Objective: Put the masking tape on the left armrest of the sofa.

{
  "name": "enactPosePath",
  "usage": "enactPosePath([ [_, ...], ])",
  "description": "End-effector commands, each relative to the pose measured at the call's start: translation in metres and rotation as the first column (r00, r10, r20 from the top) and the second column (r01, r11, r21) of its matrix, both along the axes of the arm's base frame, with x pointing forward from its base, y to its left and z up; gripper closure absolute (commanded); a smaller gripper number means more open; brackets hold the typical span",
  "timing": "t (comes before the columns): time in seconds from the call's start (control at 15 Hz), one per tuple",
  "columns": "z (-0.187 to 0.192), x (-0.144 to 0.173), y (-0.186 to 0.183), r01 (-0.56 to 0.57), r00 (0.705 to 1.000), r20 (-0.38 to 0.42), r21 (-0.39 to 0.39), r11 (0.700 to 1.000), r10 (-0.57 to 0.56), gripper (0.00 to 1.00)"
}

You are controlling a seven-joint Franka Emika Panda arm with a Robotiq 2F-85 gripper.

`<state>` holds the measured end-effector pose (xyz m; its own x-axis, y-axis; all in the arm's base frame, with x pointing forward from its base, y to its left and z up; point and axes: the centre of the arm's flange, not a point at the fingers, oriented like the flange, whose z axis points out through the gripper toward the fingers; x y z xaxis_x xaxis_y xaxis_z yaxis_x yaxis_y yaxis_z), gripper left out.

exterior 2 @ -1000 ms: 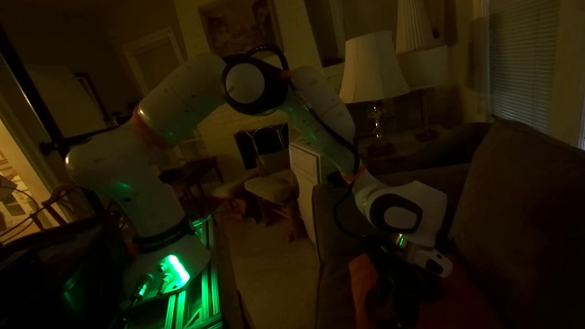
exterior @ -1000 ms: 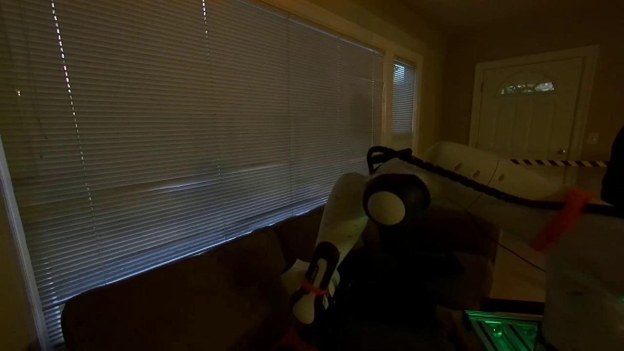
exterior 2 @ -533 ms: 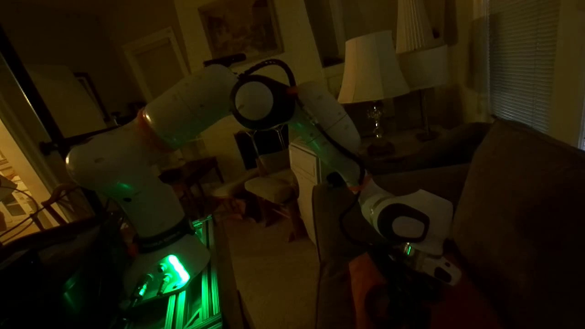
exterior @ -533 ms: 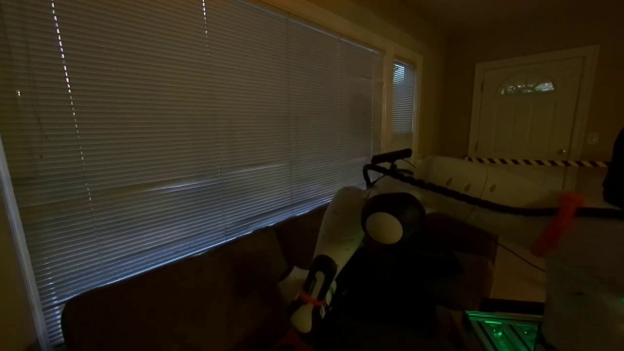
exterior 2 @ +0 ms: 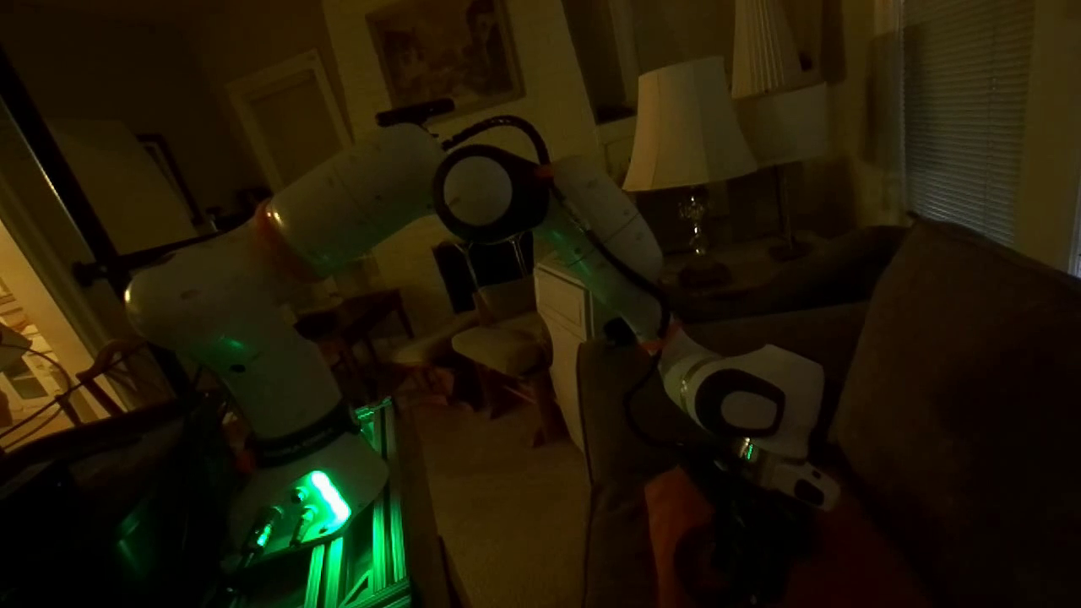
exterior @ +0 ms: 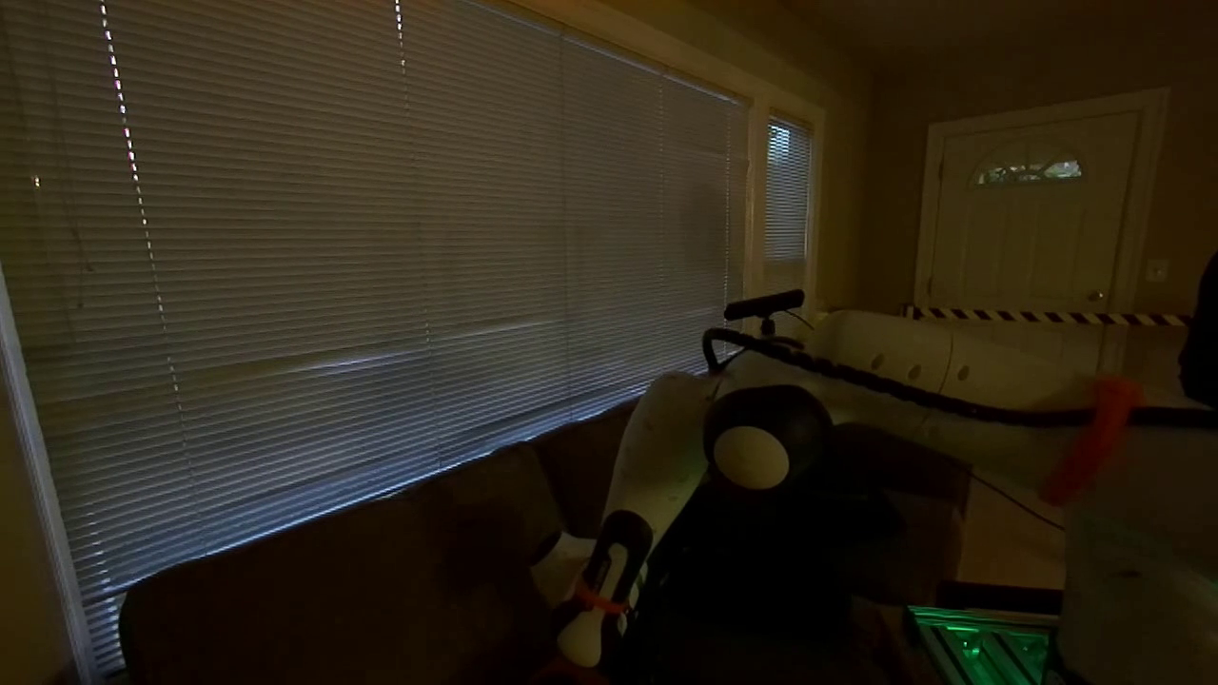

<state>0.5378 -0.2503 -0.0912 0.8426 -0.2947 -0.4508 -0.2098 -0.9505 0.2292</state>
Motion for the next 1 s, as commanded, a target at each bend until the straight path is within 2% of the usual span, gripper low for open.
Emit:
enactPosePath([
  [0.0, -0.009, 0.003, 0.004, -0.005, 1.0, -0.027, 0.0, 1.0, 0.005, 0.28],
  [0.07, -0.01, 0.002, 0.005, -0.006, 1.0, -0.03, 0.001, 1.0, 0.006, 0.3],
  [0.33, -0.011, 0.002, 0.005, -0.005, 0.999, -0.038, 0.005, 1.0, 0.005, 0.64],
  [0.67, -0.015, 0.003, 0.012, -0.016, 0.999, -0.045, 0.017, 1.0, 0.017, 0.99],
  [0.73, -0.015, 0.003, 0.014, -0.018, 0.999, -0.044, 0.017, 1.0, 0.019, 1.0],
  [0.8, -0.015, 0.004, 0.014, -0.021, 0.999, -0.042, 0.017, 1.0, 0.022, 0.96],
  [0.93, -0.012, 0.004, 0.016, -0.022, 0.999, -0.042, 0.014, 1.0, 0.022, 0.97],
])
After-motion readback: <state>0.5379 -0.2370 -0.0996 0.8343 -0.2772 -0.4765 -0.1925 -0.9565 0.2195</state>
